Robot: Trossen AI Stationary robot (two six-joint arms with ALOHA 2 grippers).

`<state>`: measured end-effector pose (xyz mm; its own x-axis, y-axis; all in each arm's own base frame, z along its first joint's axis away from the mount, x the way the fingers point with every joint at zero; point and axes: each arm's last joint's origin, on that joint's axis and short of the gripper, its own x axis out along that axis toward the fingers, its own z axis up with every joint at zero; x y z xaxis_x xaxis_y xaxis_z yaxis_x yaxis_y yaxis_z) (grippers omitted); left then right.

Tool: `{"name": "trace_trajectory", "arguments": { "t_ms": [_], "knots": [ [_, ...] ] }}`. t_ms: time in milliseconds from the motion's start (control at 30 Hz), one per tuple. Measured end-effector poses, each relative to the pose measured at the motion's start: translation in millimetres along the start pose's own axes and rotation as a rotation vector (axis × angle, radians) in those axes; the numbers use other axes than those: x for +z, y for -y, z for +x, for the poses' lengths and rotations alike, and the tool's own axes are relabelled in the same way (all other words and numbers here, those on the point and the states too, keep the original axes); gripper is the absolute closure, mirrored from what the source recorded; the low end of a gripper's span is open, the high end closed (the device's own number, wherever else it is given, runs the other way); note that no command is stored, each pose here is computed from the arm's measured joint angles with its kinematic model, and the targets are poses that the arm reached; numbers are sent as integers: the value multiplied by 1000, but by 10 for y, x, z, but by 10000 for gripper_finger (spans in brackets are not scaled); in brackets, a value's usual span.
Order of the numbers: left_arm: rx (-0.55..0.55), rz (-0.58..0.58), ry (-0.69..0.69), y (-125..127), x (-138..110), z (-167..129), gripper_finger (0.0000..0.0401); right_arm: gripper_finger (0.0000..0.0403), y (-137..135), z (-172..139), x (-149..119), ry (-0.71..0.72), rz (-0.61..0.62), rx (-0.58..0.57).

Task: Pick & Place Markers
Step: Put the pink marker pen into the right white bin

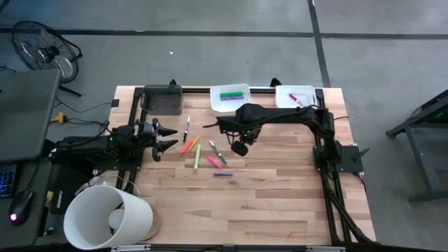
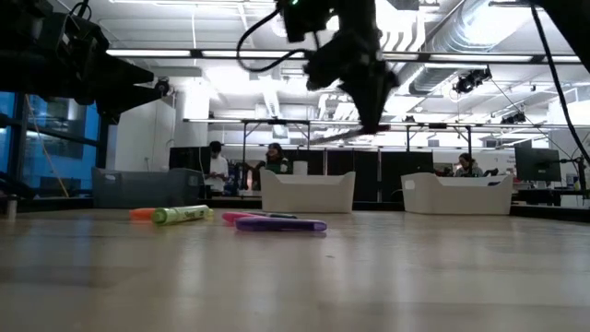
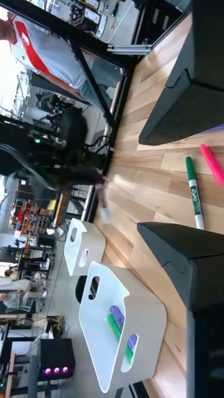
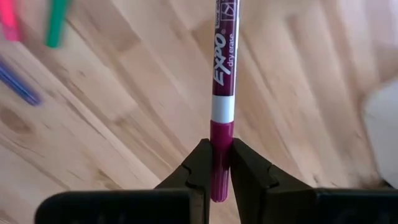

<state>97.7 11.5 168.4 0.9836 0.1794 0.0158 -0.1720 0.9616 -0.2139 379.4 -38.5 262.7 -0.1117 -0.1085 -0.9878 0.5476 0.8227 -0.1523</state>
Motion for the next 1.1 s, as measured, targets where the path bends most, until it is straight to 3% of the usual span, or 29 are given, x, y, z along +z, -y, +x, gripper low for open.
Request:
{"name": "trace_trajectory", "arguments": {
  "t_ms": [267, 400, 767, 933, 1100],
  "knots": [
    [0, 0, 0, 0, 0, 0, 190, 360, 284, -184, -283, 7, 129, -36],
    [0, 0, 0, 0, 0, 0, 190, 364, 441, -69, -518, -21, 218, -51],
    [0, 0, 0, 0, 0, 0, 190, 358, 944, 277, -1186, 5, 480, 49],
    [0, 0, 0, 0, 0, 0, 190, 365, 1229, 421, -1304, 73, 510, 71],
    [0, 0, 0, 0, 0, 0, 190, 358, 1501, 467, -1232, 181, 463, 44]
  ]
}}
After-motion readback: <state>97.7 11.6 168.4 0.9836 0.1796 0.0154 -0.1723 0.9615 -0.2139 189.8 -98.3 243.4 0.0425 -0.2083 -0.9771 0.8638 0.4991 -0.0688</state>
